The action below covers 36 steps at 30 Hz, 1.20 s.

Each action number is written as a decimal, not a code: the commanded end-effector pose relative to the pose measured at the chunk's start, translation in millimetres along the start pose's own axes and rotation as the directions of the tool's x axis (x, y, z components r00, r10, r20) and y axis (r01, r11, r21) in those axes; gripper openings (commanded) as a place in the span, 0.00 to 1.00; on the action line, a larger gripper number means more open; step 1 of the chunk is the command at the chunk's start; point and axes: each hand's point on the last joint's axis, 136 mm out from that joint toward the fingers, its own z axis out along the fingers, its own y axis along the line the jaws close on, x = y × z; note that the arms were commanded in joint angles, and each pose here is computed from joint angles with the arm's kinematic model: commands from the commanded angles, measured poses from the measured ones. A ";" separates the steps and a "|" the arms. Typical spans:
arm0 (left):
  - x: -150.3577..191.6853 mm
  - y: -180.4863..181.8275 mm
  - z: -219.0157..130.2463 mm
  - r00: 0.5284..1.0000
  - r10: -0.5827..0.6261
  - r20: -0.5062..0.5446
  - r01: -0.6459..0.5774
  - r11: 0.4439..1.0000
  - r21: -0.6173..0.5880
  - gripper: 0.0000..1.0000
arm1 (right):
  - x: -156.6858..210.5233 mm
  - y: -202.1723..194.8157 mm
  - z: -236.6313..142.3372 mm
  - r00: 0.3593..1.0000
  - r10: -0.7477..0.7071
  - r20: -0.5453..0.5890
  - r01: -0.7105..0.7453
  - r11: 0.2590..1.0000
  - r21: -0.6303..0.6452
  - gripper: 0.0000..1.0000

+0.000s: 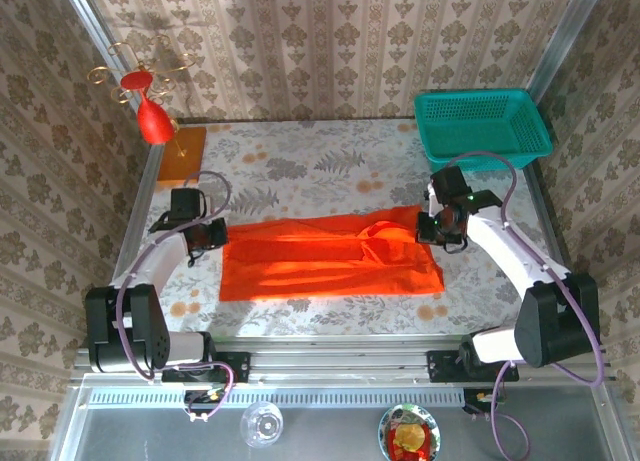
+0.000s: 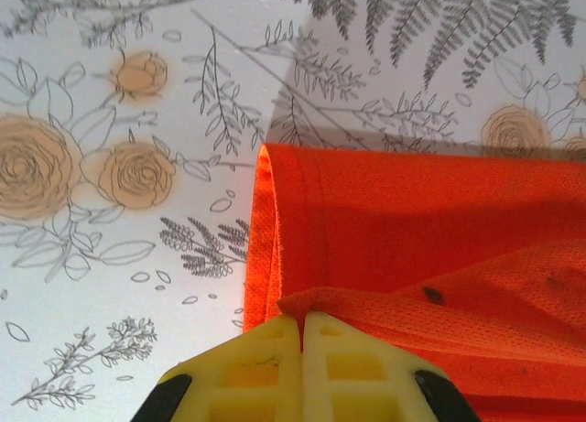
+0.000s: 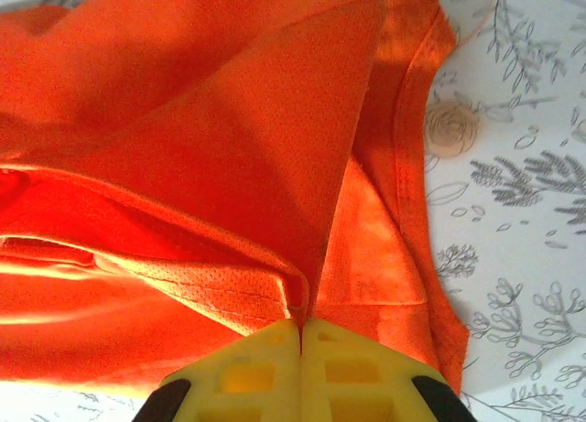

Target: Fold the inside-out t-shirt

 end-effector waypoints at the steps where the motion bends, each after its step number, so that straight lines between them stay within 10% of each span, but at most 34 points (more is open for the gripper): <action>1: 4.5 -1.3 3.0 0.999 -0.039 0.012 0.039 0.999 0.010 0.00 | 6.4 4.7 3.3 1.000 0.031 0.007 -0.030 0.999 -0.024 0.00; 11: 12.1 0.8 1.2 0.998 -0.067 -0.005 0.067 0.998 0.003 0.06 | 24.8 -9.2 1.9 0.997 0.071 -0.010 -0.070 0.997 0.034 0.01; 15: 9.9 1.7 -8.0 0.998 -0.067 -0.004 0.067 0.998 -0.012 0.20 | 33.1 -15.3 -5.0 0.997 0.081 -0.020 -0.080 0.995 0.064 0.34; 36: 43.7 14.0 -3.8 0.976 -0.102 -0.194 0.071 0.985 -0.160 0.31 | 31.1 -0.1 12.7 0.989 0.136 -0.063 -0.134 0.990 0.043 0.54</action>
